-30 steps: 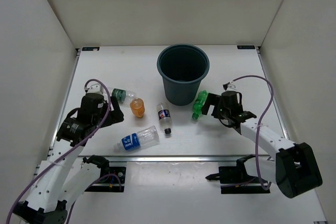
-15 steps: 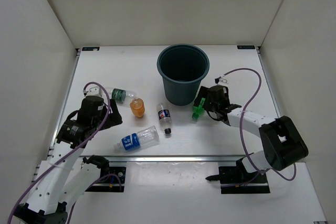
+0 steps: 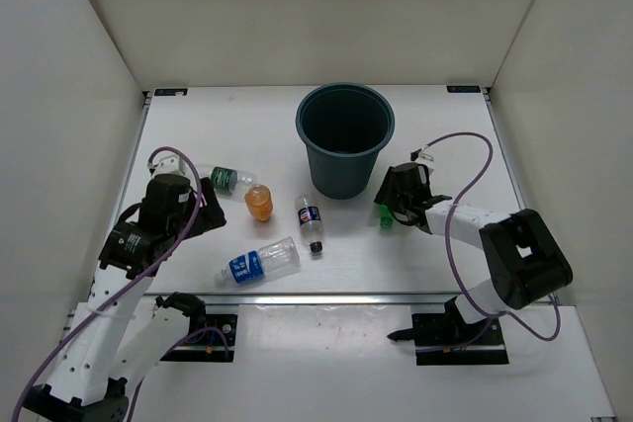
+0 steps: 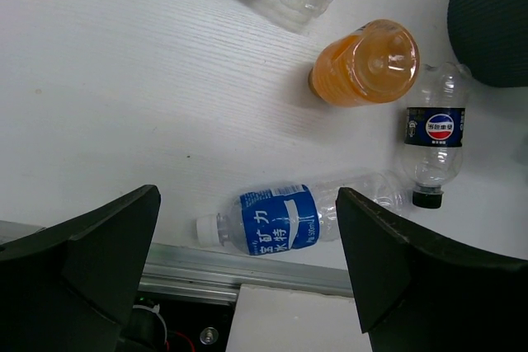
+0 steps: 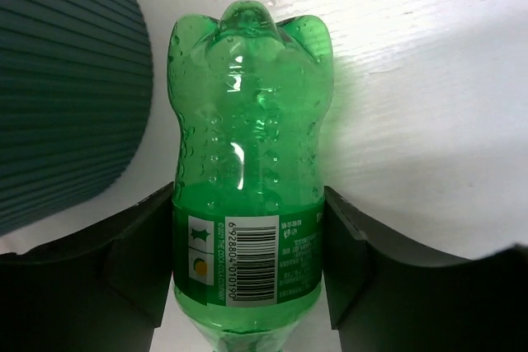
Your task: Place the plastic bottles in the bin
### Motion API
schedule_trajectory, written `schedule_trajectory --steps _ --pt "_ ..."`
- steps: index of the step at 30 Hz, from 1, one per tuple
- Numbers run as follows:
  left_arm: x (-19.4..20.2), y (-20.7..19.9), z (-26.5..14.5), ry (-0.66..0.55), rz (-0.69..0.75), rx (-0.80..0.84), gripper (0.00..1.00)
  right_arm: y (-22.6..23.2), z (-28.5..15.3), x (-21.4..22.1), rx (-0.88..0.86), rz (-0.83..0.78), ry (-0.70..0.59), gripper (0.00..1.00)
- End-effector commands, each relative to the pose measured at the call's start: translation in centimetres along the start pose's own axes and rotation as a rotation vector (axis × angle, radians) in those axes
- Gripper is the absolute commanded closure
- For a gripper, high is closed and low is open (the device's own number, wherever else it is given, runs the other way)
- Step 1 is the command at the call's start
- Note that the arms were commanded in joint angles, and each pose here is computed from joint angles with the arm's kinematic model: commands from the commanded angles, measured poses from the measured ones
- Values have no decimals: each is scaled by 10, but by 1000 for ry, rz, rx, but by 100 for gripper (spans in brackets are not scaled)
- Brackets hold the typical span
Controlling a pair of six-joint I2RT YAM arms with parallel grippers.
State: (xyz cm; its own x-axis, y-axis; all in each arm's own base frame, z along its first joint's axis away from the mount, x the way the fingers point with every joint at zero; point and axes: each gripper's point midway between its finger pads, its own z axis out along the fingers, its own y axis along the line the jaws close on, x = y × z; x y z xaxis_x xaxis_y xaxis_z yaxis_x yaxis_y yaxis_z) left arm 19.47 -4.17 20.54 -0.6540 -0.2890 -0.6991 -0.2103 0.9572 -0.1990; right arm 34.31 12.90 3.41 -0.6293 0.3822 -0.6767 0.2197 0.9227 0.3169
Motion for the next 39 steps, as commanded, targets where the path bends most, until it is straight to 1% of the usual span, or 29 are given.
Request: schedule_trajectory --steps 1,3,4,6,7,8,9,10,11,12,13,15,16,17,18,20,22,23,24,26,29,30,31,32,33,34,36,37,39 --pt "-12 -2 -8 -48 -11 14 1 -1 -20 -38 28 7 -129 75" --pt "-6 0 -3 -28 -2 5 2 -7 -40 -61 31 13 -182 82" --pt "-4 2 -2 -24 5 -1 1 -15 -46 -69 38 -4 -195 83" --pt "2 1 6 -10 14 2 1 -18 -69 -97 24 -35 -273 83" --pt "3 0 7 -2 12 10 1 -11 -101 -135 -10 -62 -387 84" --pt "4 0 9 3 23 10 1 -16 -108 -142 14 -113 -396 86" --pt "10 -3 13 23 31 26 1 -4 -135 -173 -26 -140 -480 87" --pt "11 -5 17 24 27 30 1 9 -153 -193 -69 -146 -527 86" --pt "13 -5 20 29 27 30 1 18 -162 -199 -98 -169 -545 85" --pt "15 -7 24 33 26 43 1 34 -178 -216 -155 -185 -580 84" --pt "17 -10 27 39 25 55 1 57 -187 -224 -231 -192 -585 84" --pt "16 -15 29 44 44 79 2 88 -196 -236 -325 -222 -595 84" --pt "15 -15 28 46 39 79 1 117 -196 -239 -398 -242 -585 84" --pt "14 -14 29 42 45 69 1 142 -212 -246 -462 -270 -618 83" --pt "13 -15 29 35 37 70 1 153 -199 -246 -465 -298 -605 83" --pt "10 -16 27 24 29 77 1 184 -191 -244 -517 -337 -581 82" --pt "8 -17 25 14 26 89 2 216 -175 -238 -564 -365 -541 78" --pt "12 -16 26 19 24 83 1 225 -178 -241 -588 -370 -546 77" --pt "13 -15 26 19 30 85 2 229 -158 -234 -577 -377 -509 74" --pt "13 -18 24 23 34 100 2 238 -148 -235 -586 -372 -509 70" --pt "21 -28 26 54 56 142 2 242 -134 -239 -592 -370 -491 58" --pt "22 -30 28 63 65 147 2 243 -141 -250 -592 -368 -512 44" --pt "22 -34 29 65 64 155 2 244 -134 -243 -584 -385 -483 29" --pt "22 -37 32 68 69 162 1 244 -138 -249 -582 -386 -493 21" --pt "26 -39 34 75 78 172 1 243 -140 -248 -576 -394 -494 10" --pt "22 -45 36 68 73 182 1 242 -146 -252 -574 -403 -512 1" --pt "18 -55 41 55 91 207 1 236 -158 -256 -572 -392 -535 1" --pt "22 -58 45 71 105 209 1 234 -159 -252 -576 -397 -521 1" --pt "13 -69 49 55 121 213 1 213 -166 -257 -545 -370 -519 1"
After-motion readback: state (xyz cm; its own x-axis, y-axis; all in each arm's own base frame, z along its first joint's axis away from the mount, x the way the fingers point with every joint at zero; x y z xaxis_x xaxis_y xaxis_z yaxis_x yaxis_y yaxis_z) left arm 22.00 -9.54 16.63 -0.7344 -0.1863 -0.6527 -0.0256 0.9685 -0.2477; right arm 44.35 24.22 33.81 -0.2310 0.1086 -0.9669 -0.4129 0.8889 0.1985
